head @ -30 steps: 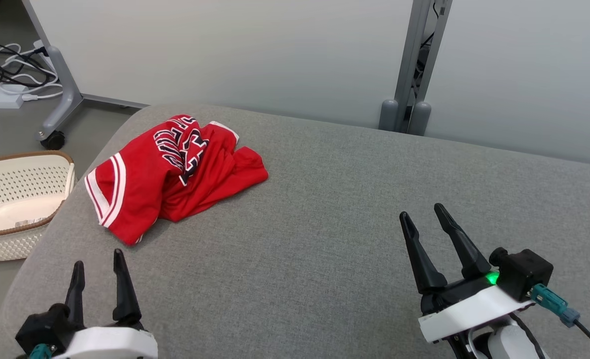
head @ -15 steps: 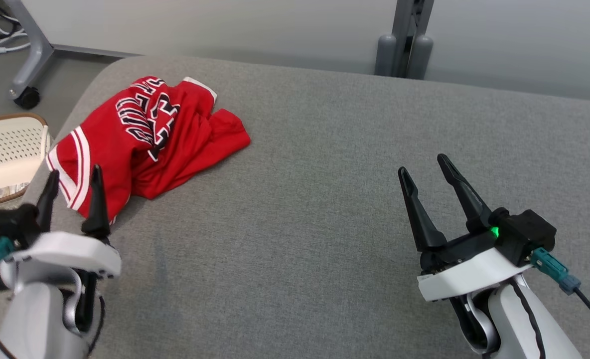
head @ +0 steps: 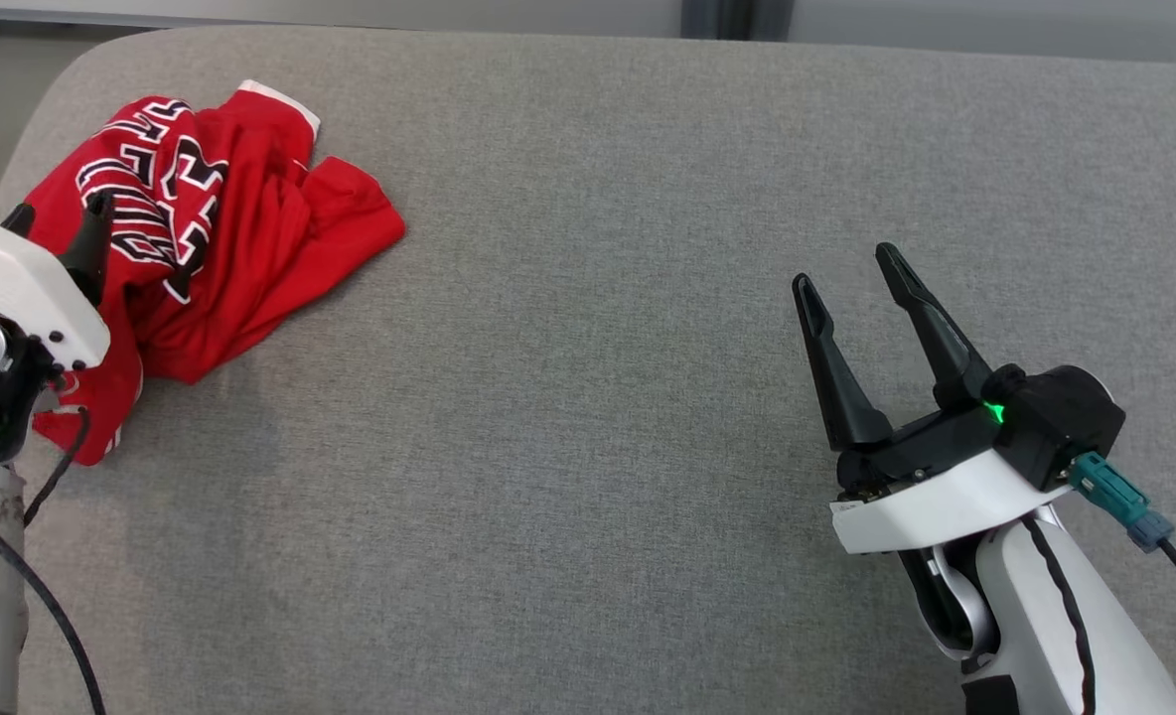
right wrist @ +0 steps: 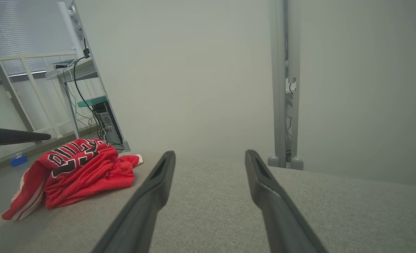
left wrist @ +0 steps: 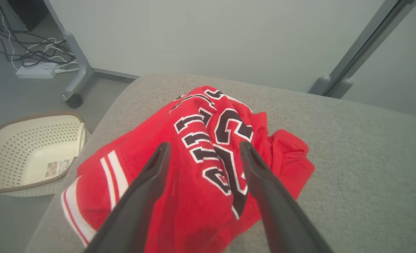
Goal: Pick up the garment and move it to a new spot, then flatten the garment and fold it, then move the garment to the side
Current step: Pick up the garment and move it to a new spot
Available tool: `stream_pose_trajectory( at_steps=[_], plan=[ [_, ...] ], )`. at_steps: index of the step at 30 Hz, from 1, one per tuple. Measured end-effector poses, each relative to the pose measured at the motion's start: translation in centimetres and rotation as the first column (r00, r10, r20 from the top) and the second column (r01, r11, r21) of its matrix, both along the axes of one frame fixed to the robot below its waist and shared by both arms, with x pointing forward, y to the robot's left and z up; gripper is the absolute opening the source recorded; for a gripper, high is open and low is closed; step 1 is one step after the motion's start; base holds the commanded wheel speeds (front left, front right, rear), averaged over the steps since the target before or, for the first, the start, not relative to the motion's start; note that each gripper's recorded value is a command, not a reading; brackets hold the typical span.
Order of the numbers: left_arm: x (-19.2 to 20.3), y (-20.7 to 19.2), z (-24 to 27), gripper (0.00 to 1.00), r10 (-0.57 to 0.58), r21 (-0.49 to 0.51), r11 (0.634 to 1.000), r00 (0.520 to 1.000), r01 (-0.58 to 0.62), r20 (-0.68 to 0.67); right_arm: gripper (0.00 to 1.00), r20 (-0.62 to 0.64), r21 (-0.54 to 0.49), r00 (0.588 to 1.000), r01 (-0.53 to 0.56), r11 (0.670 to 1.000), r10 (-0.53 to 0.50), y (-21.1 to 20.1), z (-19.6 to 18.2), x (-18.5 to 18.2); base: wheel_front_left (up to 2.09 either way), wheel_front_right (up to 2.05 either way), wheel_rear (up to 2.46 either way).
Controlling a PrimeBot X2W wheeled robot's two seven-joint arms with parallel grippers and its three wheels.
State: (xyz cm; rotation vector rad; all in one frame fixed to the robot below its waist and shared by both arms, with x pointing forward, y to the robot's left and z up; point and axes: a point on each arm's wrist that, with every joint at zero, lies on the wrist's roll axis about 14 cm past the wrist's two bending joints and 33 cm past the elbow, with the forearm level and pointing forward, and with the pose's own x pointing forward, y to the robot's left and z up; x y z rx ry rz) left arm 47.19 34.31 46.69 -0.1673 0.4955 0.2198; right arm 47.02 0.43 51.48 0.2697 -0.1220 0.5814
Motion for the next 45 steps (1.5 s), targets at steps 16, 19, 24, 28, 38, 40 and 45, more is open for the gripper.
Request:
stream_pose_trajectory(
  at_steps=[16, 19, 24, 28, 38, 40, 45],
  plan=[
    [1.0, -0.2, -5.1, 1.00, -0.024, -0.052, 0.999, 0.961, 0.010, -0.276, 1.00, -0.045, -0.004, 0.999, 0.015, 1.000, -0.015, -0.6, -2.2, 0.9, 0.00, 0.00, 0.00],
    [0.9, -0.1, -5.7, 1.00, -0.022, -0.044, 0.999, 0.952, 0.009, -0.304, 1.00, -0.051, -0.006, 0.998, 0.020, 1.000, -0.020, -0.8, -2.4, 0.9, 0.00, 0.00, 0.00],
    [0.7, 0.0, -6.2, 0.00, -0.017, -0.041, 0.999, 0.946, 0.004, -0.323, 1.00, -0.051, -0.008, 0.998, 0.024, 1.000, -0.025, -0.9, -2.4, 0.9, 0.00, 0.00, 0.00],
    [1.1, 0.3, -5.6, 0.00, -0.003, -0.030, 1.000, 0.960, -0.005, -0.279, 1.00, -0.046, -0.007, 0.999, 0.025, 1.000, -0.026, -0.9, -2.2, 0.9, 0.00, 0.00, 0.00],
    [3.6, 1.1, 1.6, 0.00, 0.048, 0.015, 0.999, 0.996, -0.049, 0.080, 1.00, -0.017, 0.006, 1.000, 0.024, 1.000, -0.024, -0.8, -0.2, 0.0, 0.00, 0.00, 0.00],
    [4.0, 0.9, 3.6, 0.00, 0.046, 0.020, 0.999, 0.986, -0.050, 0.163, 1.00, -0.004, 0.012, 1.000, 0.031, 0.999, -0.031, -1.0, 0.6, -0.2, 0.00, 0.00, 0.00],
    [4.8, -0.4, 9.4, 0.00, 0.019, 0.028, 0.999, 0.923, -0.033, 0.385, 1.00, 0.020, 0.024, 0.998, 0.054, 0.998, -0.055, -1.8, 2.2, -1.0, 0.00, 0.00, 0.00]
  ],
)
